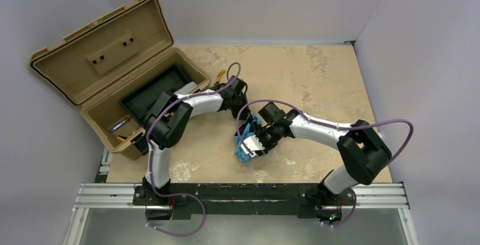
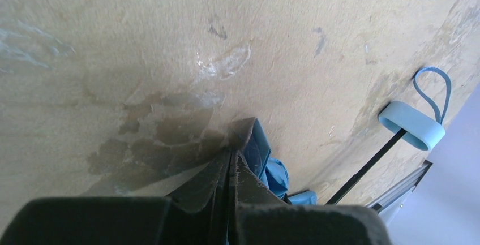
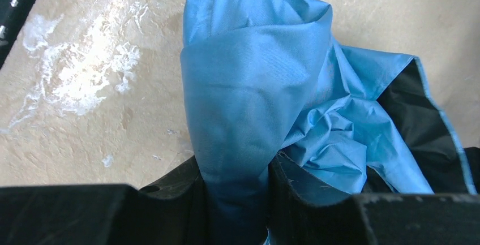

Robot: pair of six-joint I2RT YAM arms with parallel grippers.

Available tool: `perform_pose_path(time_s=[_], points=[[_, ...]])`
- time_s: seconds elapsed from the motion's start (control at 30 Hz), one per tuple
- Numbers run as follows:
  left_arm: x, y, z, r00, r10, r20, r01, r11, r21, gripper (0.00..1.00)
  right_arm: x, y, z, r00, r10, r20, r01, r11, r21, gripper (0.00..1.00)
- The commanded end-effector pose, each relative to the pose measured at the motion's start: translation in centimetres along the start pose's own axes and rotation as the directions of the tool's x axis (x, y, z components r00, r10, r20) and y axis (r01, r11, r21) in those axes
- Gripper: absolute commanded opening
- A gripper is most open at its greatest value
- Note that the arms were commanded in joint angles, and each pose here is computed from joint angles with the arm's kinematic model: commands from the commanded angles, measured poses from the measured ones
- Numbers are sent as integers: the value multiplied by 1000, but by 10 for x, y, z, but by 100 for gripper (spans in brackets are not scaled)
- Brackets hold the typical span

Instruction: Put away the umbrella

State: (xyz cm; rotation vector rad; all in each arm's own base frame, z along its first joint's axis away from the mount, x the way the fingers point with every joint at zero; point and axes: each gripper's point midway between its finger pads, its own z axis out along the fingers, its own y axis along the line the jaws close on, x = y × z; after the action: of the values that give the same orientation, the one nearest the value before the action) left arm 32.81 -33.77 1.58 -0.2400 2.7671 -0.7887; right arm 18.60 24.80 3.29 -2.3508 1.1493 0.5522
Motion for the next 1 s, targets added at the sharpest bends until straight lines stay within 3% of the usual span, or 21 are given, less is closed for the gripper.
perform_pose_path(time_s=[0.0, 0.23, 0.43, 0.53, 0.67, 0.83, 0.97], points=[[3, 60, 13, 999, 14, -35, -20, 981, -191, 0, 24, 67, 13, 963, 238, -125, -261, 938, -228, 0], [-5, 33, -10, 999, 44, 1, -44, 995, -87, 0, 37, 72, 9, 911, 365, -190, -406, 874, -269, 0], [-18, -1, -56, 996, 53, 73, -53, 999, -1, 44, 40, 78, 6, 882, 431, -193, -471, 832, -294, 0], [-29, -9, -81, 989, 64, 130, -68, 997, 23, 52, 44, 77, 3, 868, 460, -187, -496, 821, -283, 0], [-44, -21, -123, 971, 96, 219, -112, 992, 65, 53, 54, 79, -1, 844, 497, -200, -536, 797, -277, 0], [-57, -20, -189, 896, 179, 407, -218, 975, 51, 55, 67, 78, -7, 812, 543, -212, -583, 764, -276, 0], [-61, -1, -236, 783, 248, 570, -284, 958, -26, 62, 74, 79, -6, 780, 585, -222, -626, 722, -295, 0]])
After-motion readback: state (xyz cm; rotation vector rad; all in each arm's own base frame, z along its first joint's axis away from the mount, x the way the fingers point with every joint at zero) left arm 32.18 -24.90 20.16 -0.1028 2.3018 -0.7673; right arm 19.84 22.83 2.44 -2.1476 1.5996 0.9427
